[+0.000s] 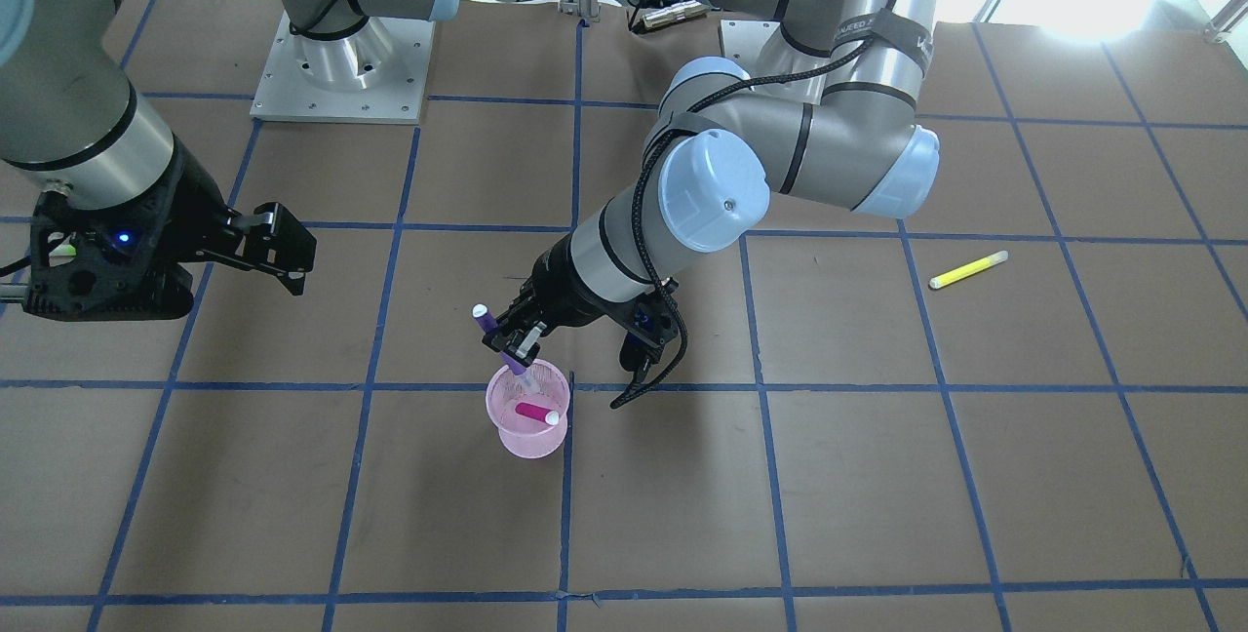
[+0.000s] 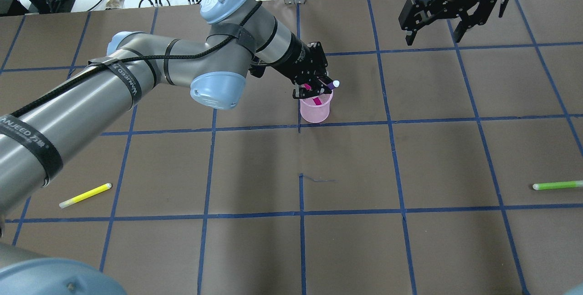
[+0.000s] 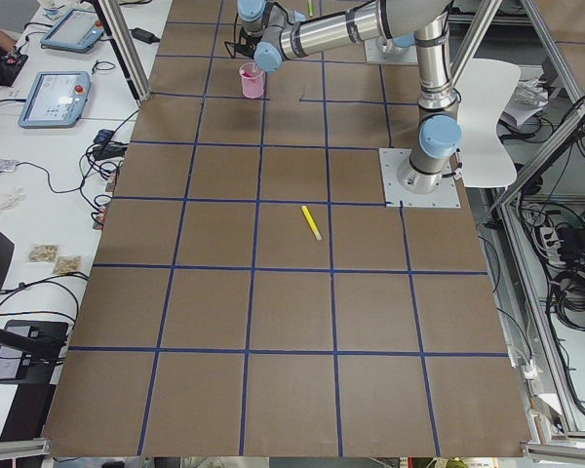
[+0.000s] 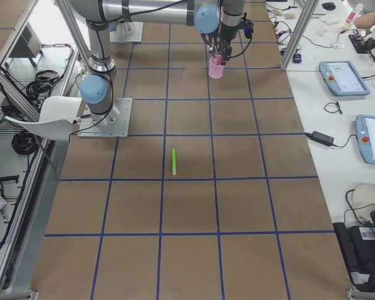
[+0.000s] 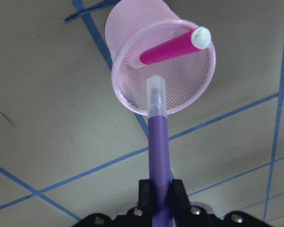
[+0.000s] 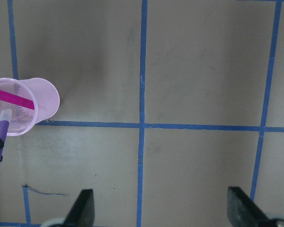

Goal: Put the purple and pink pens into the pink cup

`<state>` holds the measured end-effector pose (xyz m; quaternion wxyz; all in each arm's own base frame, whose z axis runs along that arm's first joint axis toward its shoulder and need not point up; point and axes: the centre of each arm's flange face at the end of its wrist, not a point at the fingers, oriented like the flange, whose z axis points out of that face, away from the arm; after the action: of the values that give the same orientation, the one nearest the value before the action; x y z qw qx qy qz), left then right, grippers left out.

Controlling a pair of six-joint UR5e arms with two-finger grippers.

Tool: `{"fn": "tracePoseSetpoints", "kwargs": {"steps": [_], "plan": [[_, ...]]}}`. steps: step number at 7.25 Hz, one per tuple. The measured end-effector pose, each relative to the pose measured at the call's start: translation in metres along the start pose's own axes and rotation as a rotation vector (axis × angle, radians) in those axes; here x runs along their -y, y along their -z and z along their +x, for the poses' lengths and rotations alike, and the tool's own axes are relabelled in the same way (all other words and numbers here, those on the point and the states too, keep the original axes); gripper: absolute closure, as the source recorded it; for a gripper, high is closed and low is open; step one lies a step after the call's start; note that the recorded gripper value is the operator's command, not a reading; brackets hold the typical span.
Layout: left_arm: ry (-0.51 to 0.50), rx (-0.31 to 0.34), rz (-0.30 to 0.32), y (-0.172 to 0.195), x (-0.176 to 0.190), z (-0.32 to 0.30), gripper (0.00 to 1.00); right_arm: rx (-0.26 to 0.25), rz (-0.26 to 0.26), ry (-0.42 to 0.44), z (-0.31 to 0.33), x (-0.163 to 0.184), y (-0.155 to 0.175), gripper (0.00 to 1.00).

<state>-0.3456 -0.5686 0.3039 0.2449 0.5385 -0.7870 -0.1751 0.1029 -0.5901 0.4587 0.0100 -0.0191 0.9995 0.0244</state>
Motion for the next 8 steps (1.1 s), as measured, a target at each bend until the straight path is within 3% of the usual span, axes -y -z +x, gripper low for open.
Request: {"fn": "tracePoseSetpoints", "kwargs": {"steps": [1,5,6,8], "plan": [[0.012,0.002,0.003,-0.001,0.004,0.0,0.0,0.002,-0.005,-0.001,0.0,0.0,-0.002,0.0],[0.019,-0.017,0.005,0.01,0.012,0.004,0.0,-0.008,-0.014,-0.054,0.0,-0.003,0.001,0.0],[-0.015,-0.047,0.016,0.029,0.017,0.007,0.0,-0.009,-0.013,-0.056,0.0,-0.003,0.001,0.0],[-0.238,-0.091,0.093,0.079,0.017,0.004,0.0,-0.011,-0.002,-0.058,-0.001,-0.004,0.006,0.0]]}}
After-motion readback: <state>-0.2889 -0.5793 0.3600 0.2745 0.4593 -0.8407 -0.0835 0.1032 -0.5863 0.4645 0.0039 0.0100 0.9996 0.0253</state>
